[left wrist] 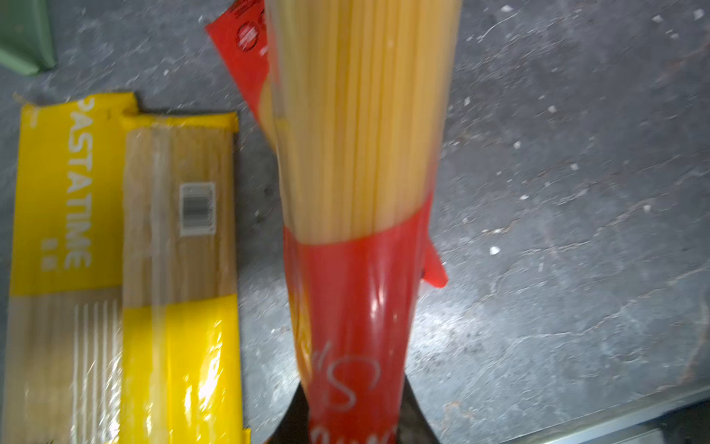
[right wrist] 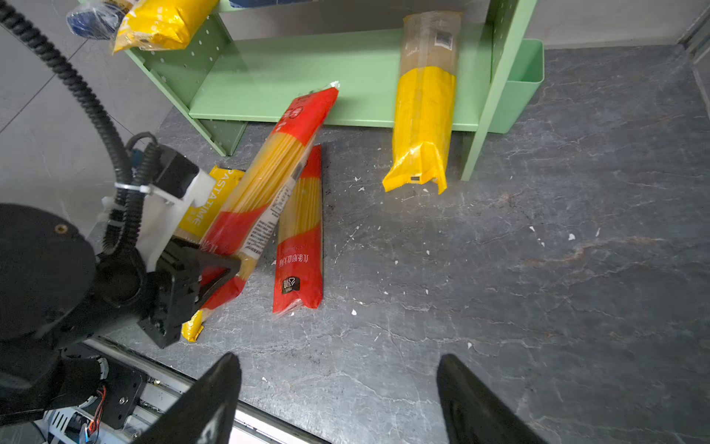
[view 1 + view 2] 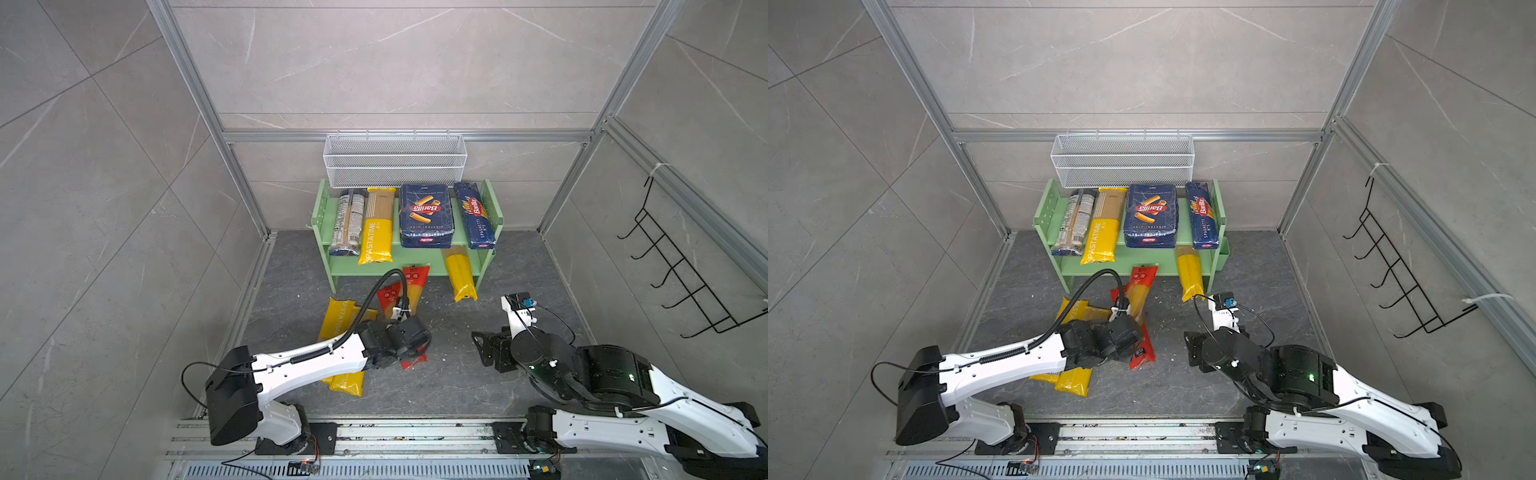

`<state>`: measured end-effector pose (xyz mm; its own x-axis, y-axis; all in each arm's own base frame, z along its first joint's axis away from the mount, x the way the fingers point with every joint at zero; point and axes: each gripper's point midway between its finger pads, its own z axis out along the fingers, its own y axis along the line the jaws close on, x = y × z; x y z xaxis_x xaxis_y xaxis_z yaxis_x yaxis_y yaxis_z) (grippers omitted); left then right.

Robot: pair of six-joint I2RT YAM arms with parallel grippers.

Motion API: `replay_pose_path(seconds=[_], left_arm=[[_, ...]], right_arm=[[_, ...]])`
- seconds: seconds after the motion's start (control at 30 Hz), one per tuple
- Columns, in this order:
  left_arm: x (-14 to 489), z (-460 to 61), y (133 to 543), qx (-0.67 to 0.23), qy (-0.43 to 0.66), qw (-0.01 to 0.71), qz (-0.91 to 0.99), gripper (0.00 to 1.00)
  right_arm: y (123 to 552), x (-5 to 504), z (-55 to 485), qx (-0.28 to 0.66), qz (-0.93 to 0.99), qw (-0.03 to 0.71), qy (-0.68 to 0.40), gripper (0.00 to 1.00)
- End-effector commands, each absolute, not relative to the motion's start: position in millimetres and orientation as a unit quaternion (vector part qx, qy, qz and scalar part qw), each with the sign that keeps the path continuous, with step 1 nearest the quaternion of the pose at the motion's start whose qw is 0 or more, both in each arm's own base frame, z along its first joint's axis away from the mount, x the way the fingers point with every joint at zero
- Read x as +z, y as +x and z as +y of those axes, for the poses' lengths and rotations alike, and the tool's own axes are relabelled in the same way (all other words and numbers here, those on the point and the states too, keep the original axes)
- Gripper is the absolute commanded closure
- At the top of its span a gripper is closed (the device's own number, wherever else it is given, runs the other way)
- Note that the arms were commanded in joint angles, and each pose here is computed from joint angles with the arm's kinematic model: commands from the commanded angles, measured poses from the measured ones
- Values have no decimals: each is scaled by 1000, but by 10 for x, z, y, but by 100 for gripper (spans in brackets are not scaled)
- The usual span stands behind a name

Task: Arrange pasta packages on shelves
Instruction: Place the pasta bag on the shelf.

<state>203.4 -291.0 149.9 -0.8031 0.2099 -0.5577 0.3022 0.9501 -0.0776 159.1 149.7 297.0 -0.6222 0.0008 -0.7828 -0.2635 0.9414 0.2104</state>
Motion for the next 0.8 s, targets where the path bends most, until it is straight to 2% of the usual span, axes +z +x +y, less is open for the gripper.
replay_pose_path(seconds=[0.0, 0.43, 0.77], left_arm=[[2066, -3273, 2398, -141, 134, 363, 911, 100], [2022, -3636, 3106, -150, 132, 365, 909, 100], [2131, -3730, 3474, -155, 120, 372, 907, 100]], right_arm=[[1614, 3086, 1341, 133, 883, 445, -71, 18], [1624, 3314, 1173, 110, 881, 456, -61, 18], [1654, 3526, 1009, 88, 874, 476, -46, 17]])
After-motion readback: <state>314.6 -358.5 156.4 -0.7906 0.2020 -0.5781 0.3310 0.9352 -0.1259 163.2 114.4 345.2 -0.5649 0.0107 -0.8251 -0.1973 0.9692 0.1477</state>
